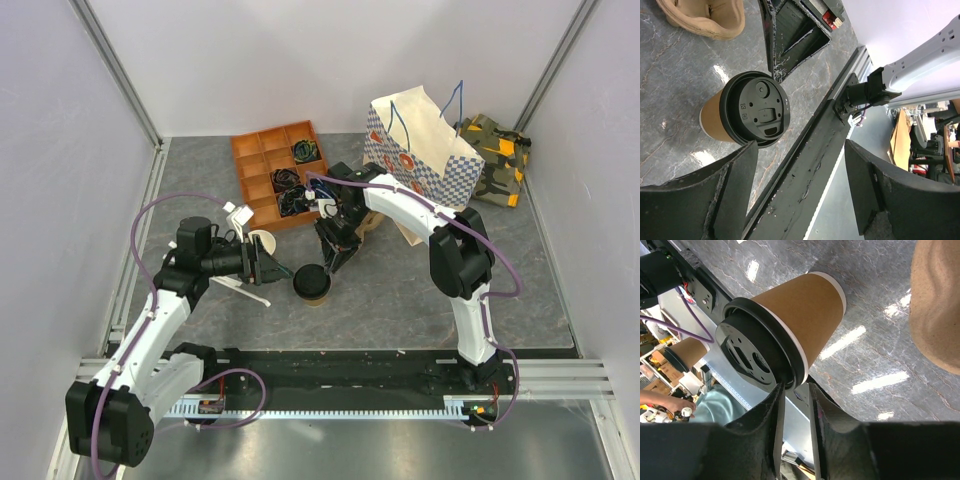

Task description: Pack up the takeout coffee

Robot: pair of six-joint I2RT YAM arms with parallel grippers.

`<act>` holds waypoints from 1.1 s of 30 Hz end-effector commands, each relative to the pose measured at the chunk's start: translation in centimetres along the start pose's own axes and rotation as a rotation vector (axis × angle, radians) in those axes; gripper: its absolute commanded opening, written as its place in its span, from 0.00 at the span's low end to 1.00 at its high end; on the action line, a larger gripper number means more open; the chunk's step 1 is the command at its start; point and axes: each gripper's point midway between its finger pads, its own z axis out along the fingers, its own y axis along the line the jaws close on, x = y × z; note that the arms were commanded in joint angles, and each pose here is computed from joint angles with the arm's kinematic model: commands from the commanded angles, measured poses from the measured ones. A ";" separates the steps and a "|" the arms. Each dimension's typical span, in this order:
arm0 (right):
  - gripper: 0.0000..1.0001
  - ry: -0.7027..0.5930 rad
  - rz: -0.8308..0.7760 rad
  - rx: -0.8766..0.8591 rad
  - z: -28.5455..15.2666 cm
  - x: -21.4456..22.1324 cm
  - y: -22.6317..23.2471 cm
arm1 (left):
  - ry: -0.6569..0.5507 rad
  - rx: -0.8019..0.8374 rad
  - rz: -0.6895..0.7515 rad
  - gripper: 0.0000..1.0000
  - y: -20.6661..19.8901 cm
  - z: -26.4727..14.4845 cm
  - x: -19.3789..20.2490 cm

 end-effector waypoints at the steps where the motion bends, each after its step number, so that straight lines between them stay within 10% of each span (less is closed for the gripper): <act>1: 0.34 -0.054 -0.045 0.006 -2.0 -0.4 0.6 | -0.006 0.051 0.008 0.78 -1.0 -0.1 -0.6; 17: 0.80 -0.292 -0.396 -0.258 -9.0 -2.1 7.0 | 0.160 0.215 -0.010 0.84 -4.4 -0.9 -1.1; 33: 0.68 -0.391 -0.167 -0.545 -3.5 0.1 8.5 | 0.208 0.216 -0.188 0.25 -2.1 3.8 1.7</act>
